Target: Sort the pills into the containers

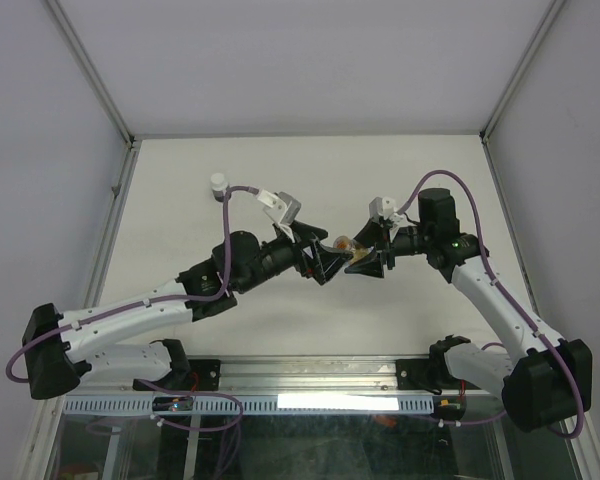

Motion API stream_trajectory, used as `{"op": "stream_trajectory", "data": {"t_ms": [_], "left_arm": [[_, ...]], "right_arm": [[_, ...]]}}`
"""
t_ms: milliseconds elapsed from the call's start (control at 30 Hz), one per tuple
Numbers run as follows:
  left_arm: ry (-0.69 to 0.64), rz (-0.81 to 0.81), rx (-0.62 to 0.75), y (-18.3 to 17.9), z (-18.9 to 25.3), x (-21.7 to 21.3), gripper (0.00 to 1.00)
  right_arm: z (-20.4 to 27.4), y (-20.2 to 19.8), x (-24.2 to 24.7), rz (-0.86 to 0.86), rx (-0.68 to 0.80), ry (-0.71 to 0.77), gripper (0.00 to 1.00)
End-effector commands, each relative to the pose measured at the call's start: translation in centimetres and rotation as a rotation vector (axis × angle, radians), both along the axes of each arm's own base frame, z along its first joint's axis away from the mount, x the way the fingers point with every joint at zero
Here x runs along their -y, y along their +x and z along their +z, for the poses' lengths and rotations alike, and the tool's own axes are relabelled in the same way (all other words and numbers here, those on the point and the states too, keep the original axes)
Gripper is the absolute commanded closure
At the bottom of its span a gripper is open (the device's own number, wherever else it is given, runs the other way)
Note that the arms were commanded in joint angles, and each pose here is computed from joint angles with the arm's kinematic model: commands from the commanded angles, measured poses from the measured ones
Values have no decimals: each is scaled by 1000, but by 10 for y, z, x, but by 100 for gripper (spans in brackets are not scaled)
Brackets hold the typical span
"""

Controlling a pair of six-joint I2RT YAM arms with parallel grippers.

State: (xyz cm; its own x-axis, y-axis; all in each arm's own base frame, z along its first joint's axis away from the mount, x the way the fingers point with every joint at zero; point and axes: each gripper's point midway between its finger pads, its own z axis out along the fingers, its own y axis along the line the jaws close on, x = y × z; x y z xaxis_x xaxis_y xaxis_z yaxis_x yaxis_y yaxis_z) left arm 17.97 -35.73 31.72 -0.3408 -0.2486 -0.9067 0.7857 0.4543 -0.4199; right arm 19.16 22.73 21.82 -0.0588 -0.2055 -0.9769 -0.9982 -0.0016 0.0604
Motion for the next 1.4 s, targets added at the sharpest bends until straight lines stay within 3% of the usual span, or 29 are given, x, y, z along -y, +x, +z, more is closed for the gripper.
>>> {"op": "stream_trajectory", "data": {"t_ms": [0, 233, 367, 533, 867, 1133, 1367], "left_arm": [[-37, 154, -51, 24, 15, -4, 6], [-34, 192, -72, 32, 13, 5, 7], [-17, 149, -74, 29, 10, 17, 23], [7, 118, -87, 26, 3, 24, 37], [50, 64, -124, 17, -7, 30, 47], [76, 52, -139, 15, -13, 32, 47], [106, 24, -125, 12, -15, 35, 75]], "right_arm": [[15, 7, -1, -1, 59, 24, 100], [15, 7, -1, -1, 60, 24, 100], [15, 7, -1, -2, 61, 23, 100], [16, 7, -1, -2, 62, 24, 100], [16, 7, -1, -1, 64, 25, 100], [16, 7, -1, -2, 64, 25, 100], [17, 7, -1, -1, 64, 26, 100]]}}
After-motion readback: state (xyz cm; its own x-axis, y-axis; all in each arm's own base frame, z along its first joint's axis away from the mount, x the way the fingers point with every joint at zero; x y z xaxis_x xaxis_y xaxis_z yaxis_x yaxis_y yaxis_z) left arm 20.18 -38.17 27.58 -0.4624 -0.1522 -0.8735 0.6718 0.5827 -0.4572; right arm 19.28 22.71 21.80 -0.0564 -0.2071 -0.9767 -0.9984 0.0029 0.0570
